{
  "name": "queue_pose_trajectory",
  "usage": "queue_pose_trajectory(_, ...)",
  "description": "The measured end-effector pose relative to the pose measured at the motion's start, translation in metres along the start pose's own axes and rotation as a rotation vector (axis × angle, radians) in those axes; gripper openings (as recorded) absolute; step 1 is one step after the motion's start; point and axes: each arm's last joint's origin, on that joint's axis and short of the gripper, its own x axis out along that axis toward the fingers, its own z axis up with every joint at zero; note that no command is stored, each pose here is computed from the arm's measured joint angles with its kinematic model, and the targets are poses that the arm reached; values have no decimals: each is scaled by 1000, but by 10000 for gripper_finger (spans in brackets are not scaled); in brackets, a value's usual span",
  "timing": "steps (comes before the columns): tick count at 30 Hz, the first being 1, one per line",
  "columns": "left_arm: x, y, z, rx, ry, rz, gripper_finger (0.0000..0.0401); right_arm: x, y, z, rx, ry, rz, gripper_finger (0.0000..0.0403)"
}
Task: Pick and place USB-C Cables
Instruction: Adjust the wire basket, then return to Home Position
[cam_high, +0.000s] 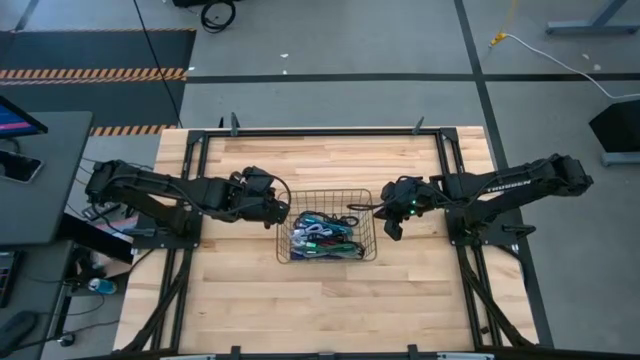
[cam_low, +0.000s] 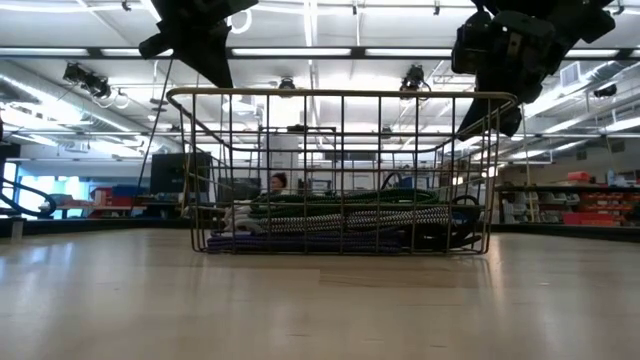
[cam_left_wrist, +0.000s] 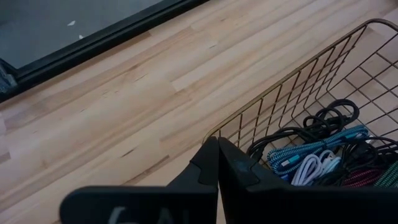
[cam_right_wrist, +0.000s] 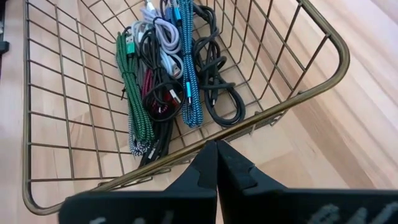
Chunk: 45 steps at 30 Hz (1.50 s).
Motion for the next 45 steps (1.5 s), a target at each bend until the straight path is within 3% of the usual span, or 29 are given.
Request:
queue_pose_trajectory(12,0,0,1,11,-17,11,2,-27,1,4,9,-111,46,0)
queue_pose_trajectory(23,0,-8,7,140,-89,-37,2,-76,-4,7,24,-377,52,7)
queue_pose_trajectory(34,0,-9,9,158,-103,-50,28,-128,-2,15,68,-727,243,10)
queue_pose_trajectory(37,-2,-8,10,283,-110,-46,27,-142,-3,14,8,-824,258,10)
queue_pose_trajectory(45,-3,-6,14,362,-158,-7,27,-171,-10,3,-176,-975,214,11)
